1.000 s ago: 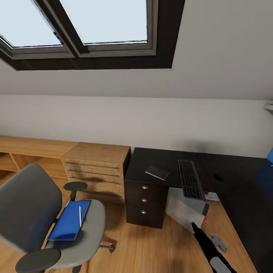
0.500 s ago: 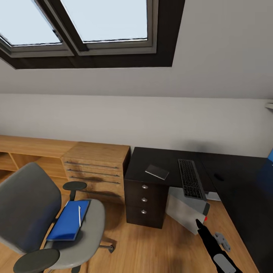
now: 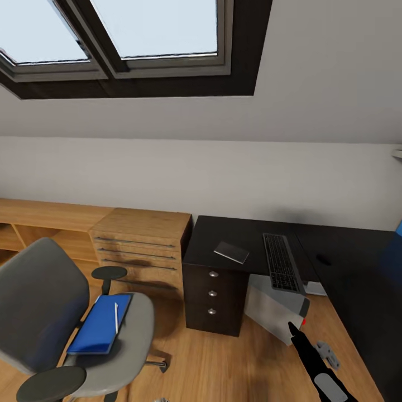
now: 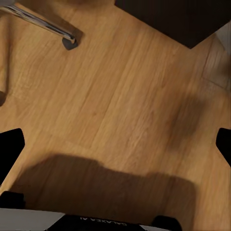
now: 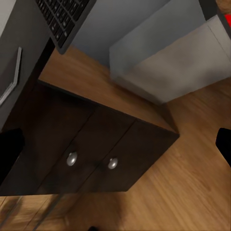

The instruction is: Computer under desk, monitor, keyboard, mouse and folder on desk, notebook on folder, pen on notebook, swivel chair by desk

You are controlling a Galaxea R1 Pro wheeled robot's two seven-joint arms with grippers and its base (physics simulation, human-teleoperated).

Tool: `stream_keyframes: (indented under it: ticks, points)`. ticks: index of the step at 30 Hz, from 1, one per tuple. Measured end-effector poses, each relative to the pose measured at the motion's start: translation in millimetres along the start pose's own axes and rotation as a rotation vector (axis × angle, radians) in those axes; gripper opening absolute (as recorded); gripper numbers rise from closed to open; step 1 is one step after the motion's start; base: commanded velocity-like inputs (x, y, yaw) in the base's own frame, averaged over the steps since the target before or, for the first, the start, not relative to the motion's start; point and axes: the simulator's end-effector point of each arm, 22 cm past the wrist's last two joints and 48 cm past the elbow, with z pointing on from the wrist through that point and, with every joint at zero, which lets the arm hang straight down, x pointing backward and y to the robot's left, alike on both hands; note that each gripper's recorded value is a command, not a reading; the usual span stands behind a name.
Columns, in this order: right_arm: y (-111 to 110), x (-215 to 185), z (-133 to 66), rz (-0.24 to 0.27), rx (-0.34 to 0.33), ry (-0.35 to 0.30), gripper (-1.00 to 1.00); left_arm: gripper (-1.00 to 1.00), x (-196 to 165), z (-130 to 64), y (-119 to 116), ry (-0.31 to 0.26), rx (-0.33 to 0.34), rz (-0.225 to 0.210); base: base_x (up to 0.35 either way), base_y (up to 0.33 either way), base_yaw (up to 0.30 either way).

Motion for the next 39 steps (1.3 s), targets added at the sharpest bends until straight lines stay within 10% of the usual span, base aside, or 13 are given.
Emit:
stream_keyframes:
  ticks: [39]
  points:
    - [-31.6, 15.7, 29.4, -0.009, 0.01, -0.007, 1.0, 1.0, 49.8, 39.7, 30.5, 0.071, -0.029, 0.009, 0.0, 0.0, 0.0]
